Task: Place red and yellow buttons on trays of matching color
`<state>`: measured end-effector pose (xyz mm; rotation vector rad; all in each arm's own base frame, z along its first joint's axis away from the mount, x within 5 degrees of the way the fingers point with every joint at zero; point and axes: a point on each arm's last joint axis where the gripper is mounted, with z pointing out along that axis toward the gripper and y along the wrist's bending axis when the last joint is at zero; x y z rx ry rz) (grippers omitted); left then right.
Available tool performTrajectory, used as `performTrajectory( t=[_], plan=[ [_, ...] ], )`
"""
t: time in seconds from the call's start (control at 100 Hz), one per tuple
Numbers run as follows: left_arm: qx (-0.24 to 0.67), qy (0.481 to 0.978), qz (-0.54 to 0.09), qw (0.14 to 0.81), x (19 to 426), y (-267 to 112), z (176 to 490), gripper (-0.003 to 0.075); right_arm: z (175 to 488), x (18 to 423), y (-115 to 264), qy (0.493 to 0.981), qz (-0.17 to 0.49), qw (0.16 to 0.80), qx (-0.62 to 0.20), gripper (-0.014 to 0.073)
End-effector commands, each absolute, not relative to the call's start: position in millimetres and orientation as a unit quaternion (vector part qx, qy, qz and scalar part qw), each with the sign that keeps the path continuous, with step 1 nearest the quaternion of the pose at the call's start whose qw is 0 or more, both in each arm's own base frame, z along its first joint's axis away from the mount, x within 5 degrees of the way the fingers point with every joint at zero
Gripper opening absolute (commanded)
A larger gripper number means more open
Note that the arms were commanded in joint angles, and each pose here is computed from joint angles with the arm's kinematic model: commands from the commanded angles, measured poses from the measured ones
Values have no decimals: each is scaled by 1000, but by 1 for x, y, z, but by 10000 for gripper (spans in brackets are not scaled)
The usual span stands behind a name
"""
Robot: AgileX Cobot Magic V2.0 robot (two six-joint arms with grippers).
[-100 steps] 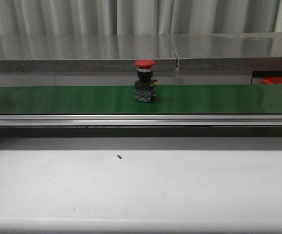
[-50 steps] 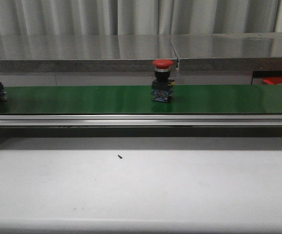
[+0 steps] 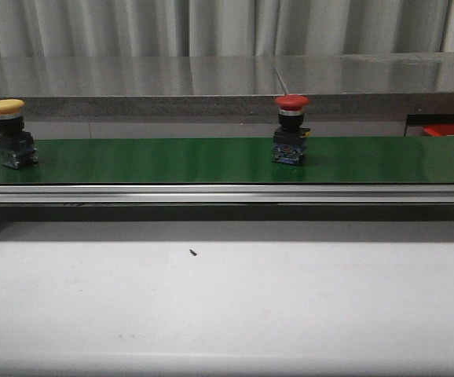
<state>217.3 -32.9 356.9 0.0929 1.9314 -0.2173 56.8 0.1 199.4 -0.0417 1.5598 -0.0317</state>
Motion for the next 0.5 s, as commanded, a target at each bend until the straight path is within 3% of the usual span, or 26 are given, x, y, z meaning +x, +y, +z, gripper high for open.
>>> performTrajectory(
  t=[0.0, 0.14, 0.35, 0.49],
  plan=[
    [13, 768, -96, 633, 196, -28, 364, 611, 217, 53, 1, 651, -10, 759, -22, -117],
    [-12, 760, -106, 642, 166, -23, 336, 428, 237, 51, 1, 659, 2, 752, -6, -117],
    [-17, 752, -104, 651, 144, -19, 317, -15, 280, 65, 1, 759, 31, 650, 21, -117],
    [-18, 753, -104, 649, 144, -19, 315, -19, 317, 94, 2, 834, 27, 550, 22, -117]
  ],
)
